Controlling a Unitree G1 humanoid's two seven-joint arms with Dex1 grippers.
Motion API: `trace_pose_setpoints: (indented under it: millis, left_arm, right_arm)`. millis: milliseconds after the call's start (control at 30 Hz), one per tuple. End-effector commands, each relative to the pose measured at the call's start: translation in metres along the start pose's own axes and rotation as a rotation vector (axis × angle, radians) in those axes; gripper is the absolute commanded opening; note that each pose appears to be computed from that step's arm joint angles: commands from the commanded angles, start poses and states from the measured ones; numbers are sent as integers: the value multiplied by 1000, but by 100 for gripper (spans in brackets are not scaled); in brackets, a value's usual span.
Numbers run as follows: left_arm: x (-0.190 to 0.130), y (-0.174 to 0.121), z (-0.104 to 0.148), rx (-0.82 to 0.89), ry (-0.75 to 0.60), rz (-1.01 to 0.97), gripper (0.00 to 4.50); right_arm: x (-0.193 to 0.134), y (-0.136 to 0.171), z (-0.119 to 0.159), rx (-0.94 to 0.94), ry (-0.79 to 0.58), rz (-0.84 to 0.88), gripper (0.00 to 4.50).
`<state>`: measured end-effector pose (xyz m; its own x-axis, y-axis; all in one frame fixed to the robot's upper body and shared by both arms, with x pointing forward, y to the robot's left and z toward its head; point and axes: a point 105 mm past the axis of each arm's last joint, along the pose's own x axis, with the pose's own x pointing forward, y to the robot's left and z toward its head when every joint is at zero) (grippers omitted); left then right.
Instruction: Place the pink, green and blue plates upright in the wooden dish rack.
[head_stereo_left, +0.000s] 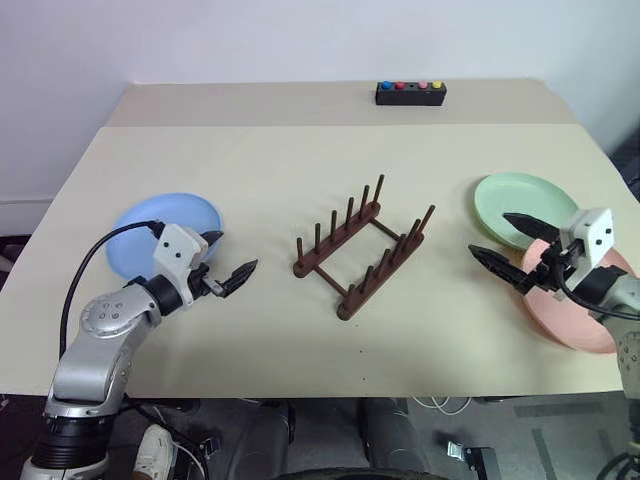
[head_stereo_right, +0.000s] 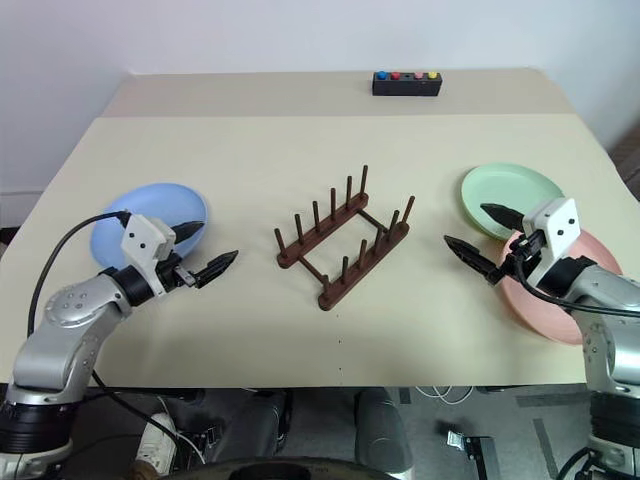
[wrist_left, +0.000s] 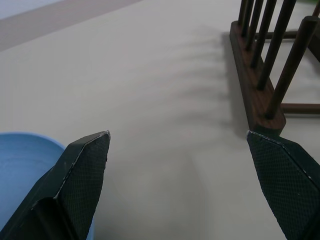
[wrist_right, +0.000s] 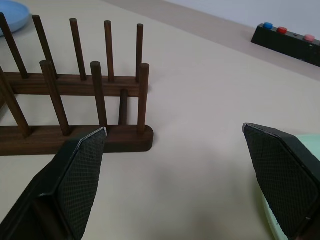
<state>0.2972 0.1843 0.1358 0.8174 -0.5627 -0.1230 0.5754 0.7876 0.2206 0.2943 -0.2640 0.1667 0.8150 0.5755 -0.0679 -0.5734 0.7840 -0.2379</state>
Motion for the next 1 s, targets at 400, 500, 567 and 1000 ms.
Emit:
trace_pose_setpoints:
  millis: [400,500,567,1000]
  left_arm:
    - [9,-12,22,39,-76,-34,450]
    - [17,-21,25,18,-100,-73,450]
    - [24,-35,26,10,-108,-133,450]
    - [36,-70,23,-29,-68,-445,450]
  right_arm:
    - [-4,-4,6,-48,5,-39,446]
    - [-11,-8,3,-70,43,-77,446]
    - [-16,-12,4,-90,53,-115,446]
    - [-41,11,6,-91,80,-207,446]
